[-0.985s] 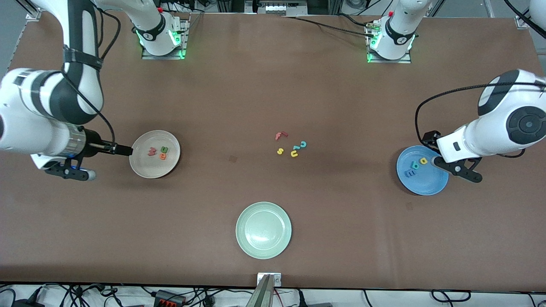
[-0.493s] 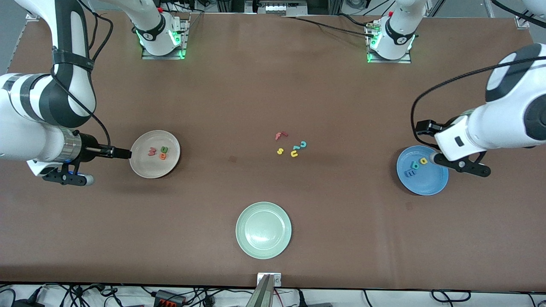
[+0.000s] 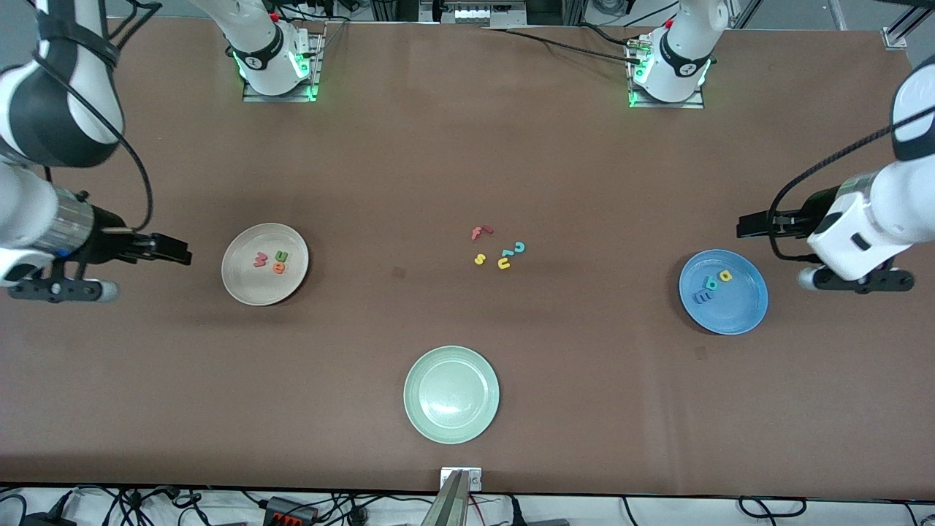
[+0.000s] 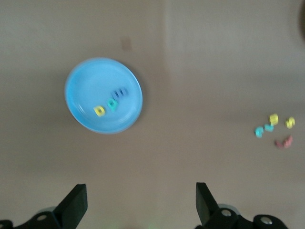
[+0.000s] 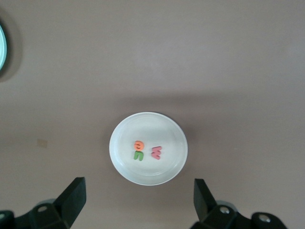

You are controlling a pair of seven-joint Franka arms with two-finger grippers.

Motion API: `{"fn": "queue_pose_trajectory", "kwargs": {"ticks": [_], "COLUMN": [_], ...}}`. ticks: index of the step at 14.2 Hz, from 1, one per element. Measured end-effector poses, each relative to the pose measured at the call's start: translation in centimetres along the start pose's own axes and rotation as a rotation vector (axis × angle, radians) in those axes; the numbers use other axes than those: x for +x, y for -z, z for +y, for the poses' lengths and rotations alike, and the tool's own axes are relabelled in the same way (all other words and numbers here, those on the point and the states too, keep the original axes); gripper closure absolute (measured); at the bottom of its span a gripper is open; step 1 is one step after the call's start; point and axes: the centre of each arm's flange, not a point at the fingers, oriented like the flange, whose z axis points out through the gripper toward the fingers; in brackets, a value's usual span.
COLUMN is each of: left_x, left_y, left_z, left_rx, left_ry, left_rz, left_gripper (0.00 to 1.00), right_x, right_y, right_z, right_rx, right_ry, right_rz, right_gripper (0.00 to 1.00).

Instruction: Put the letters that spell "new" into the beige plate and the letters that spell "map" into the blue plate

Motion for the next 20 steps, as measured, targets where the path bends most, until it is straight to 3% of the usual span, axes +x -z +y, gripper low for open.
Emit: {"fn": "queue_pose_trajectory", "kwargs": {"ticks": [3, 5, 13, 20], "left_x": [-3.2, -5.3, -6.9, -7.2], "left_y": [1.0, 0.6, -1.7, -0.3], "left_z": [-0.6, -1.2, -1.2, -0.8], "left_rx": [0.02, 0.025, 0.036, 0.037], "left_ry": [-0.004, -0.051, -0.107, -0.128], "left_rz": [0.184, 0.227, 0.157, 0.161], "left_gripper": [0.0, 0.0, 0.0, 0.0], "right_x": [-1.1, -2.1, -5.1, -6.8], "right_y": [3.6, 5.7, 9.3, 8.6], "right_z": [4.0, 7.1, 7.4, 7.1], "right_rx": [-0.051, -0.042, -0.074, -0.076], "right_ry": [-0.035, -0.07, -0.025, -0.009], "right_rz": [0.058, 0.082, 0.082, 0.054], "right_gripper": [0.0, 0.0, 0.0, 0.0]}}
